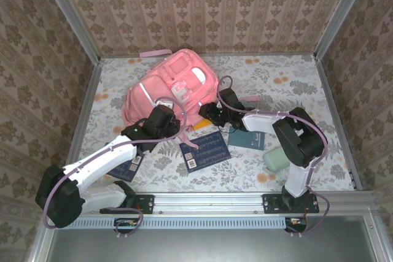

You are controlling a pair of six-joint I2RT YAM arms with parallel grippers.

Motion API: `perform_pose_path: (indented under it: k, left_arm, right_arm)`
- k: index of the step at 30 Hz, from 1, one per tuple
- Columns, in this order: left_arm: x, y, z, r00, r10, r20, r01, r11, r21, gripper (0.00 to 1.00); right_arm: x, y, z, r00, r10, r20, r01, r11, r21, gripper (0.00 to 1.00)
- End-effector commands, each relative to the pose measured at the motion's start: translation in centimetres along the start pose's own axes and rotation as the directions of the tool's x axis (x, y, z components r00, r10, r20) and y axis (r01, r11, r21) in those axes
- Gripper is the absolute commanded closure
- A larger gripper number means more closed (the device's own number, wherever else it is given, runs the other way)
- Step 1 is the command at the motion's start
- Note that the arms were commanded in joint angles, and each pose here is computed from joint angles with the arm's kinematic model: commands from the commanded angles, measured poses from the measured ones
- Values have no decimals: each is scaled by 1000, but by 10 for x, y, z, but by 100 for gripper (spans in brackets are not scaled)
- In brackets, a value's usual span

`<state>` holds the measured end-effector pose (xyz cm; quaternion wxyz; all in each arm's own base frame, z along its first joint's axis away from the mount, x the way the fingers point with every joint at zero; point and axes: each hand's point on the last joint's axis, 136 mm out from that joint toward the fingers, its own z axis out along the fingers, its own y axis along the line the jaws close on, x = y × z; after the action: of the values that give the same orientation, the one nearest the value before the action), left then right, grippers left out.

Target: Pack books, pencil case, and school supplies into a backpack

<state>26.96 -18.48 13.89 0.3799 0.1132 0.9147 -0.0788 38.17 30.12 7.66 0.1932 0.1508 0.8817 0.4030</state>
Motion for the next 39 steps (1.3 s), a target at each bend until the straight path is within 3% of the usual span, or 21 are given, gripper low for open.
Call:
perform_pose_path:
  k: [1, 4, 23, 39]
  left_arm:
    - [5, -8, 2, 999, -34, 14, 33, 999, 34, 51]
    - [13, -15, 8, 1000, -30, 1, 30, 997, 65, 57]
    - [20, -18, 21, 998, -65, 17, 64, 996, 68, 63]
    - [18, -18, 26, 994, -10, 108, 14, 999, -29, 62]
  right_arm:
    - [-1, 26, 7, 1000, -2, -24, 0, 996, -88, 74]
    - [-2, 35, 4, 1000, 5, -23, -8, 994, -107, 100]
    - [-29, 106, -58, 983, 177, 48, -165, 966, -198, 100]
    - [-26, 125, -62, 979, 201, 33, -189, 957, -221, 100]
